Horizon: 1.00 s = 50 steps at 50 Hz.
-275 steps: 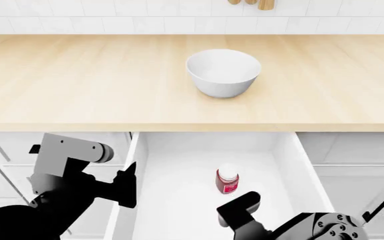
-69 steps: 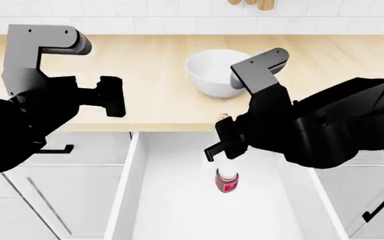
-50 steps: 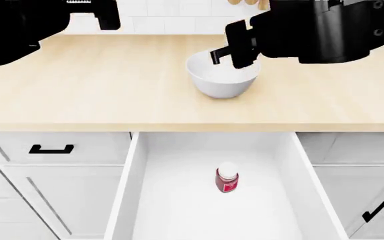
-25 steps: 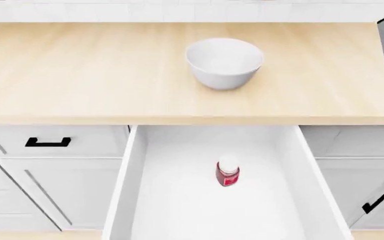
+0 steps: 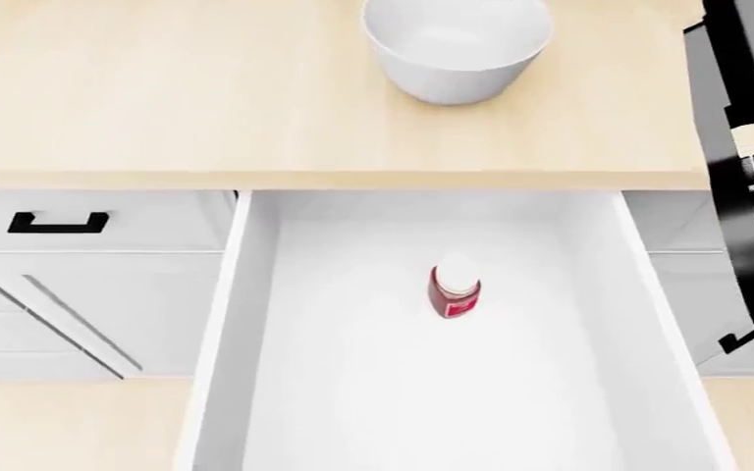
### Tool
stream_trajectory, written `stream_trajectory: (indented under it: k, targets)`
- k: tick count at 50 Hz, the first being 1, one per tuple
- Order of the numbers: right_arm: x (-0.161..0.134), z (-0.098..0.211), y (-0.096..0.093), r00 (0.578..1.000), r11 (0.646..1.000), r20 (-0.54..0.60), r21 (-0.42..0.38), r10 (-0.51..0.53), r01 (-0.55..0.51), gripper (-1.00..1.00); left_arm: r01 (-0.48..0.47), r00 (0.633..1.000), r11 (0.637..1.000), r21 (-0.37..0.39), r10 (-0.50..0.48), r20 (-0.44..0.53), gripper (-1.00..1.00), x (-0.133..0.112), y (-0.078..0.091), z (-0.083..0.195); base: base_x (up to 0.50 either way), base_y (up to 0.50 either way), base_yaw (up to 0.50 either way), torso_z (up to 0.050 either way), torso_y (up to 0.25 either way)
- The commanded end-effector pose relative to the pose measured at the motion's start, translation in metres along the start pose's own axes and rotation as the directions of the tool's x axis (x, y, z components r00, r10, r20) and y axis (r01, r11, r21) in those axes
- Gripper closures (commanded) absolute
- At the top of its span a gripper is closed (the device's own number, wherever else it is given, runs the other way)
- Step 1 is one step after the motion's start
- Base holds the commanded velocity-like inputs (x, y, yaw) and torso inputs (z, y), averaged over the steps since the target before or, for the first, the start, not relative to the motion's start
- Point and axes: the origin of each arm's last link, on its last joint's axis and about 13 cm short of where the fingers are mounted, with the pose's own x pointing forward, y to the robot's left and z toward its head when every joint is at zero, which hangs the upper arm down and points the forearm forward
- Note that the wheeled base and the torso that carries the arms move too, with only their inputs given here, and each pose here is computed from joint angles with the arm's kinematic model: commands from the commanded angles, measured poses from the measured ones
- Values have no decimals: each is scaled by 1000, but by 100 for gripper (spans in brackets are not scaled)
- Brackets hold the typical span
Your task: Place the bar in the bowl and close the drawer.
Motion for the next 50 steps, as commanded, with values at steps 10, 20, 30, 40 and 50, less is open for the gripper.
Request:
stream_trajectory:
  k: [10,20,30,40,50]
  targets:
    - [-7,16,0,994,998,96,46,-52,47,100,-25,1000,1000,-4,25,8,-100,3,2,1,-1,0,0,0,-50]
    - [-2,17,0,984,996,165,81,-61,48,100,-33,999,999,2,33,7,-100,5,1,2,0,0,0,0,0]
    - [-3,20,2,980,995,189,84,-66,51,100,-42,999,999,11,42,-4,-100,8,1,0,0,0,0,0,0]
    - [-4,22,3,977,995,203,91,-65,48,100,-49,999,998,42,49,-1,-100,8,0,-1,0,0,0,0,-135]
    - [-9,29,4,973,995,220,88,-66,47,100,-57,998,998,37,57,2,-100,7,3,0,0,0,0,0,-250]
